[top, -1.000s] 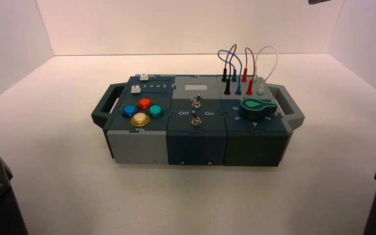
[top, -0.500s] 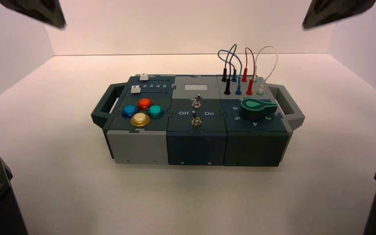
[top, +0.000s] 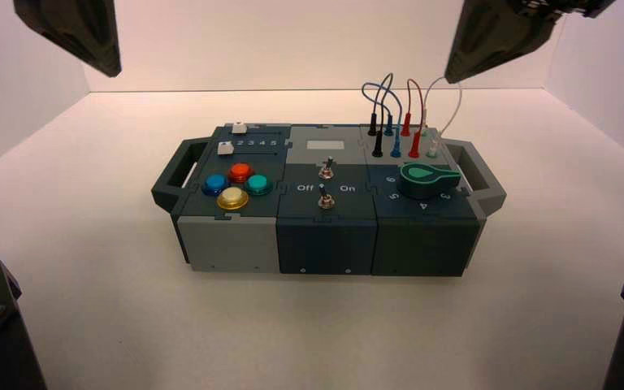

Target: Move the bottom slider to position 3.

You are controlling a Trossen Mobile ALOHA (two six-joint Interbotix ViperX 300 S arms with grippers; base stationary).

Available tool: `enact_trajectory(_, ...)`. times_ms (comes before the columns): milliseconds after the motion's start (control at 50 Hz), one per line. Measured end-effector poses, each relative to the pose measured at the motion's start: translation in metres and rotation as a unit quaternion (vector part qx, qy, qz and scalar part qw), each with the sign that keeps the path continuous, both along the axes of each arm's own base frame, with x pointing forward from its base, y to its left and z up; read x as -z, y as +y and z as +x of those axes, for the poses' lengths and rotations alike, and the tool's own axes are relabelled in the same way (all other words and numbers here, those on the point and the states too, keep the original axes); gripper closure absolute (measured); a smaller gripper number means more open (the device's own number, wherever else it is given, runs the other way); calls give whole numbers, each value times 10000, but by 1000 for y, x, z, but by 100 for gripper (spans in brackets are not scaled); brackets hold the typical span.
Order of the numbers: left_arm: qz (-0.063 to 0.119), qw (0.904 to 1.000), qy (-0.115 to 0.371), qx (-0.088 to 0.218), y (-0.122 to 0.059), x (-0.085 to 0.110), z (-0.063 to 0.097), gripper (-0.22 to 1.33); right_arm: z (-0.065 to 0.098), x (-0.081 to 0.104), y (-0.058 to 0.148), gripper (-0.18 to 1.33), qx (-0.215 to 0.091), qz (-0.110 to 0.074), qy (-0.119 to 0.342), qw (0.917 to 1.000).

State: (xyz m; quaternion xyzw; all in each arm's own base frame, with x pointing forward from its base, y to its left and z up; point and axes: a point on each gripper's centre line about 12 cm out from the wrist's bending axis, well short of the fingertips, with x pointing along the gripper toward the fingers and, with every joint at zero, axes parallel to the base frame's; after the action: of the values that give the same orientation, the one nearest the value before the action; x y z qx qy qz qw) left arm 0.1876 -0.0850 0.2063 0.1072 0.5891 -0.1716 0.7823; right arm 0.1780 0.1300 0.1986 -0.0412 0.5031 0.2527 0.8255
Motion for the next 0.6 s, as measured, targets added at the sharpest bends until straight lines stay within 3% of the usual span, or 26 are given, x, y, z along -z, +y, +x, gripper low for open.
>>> enact_trajectory(360, 176, 9990, 409, -8, -3, 18, 9, 128, 7, 4, 14, 130, 30, 190, 130, 9997)
enact_trajectory(600, 295, 9972, 683, -13, -8, 36, 19, 128, 14, 19, 29, 130, -10, 151, 329, 9993)
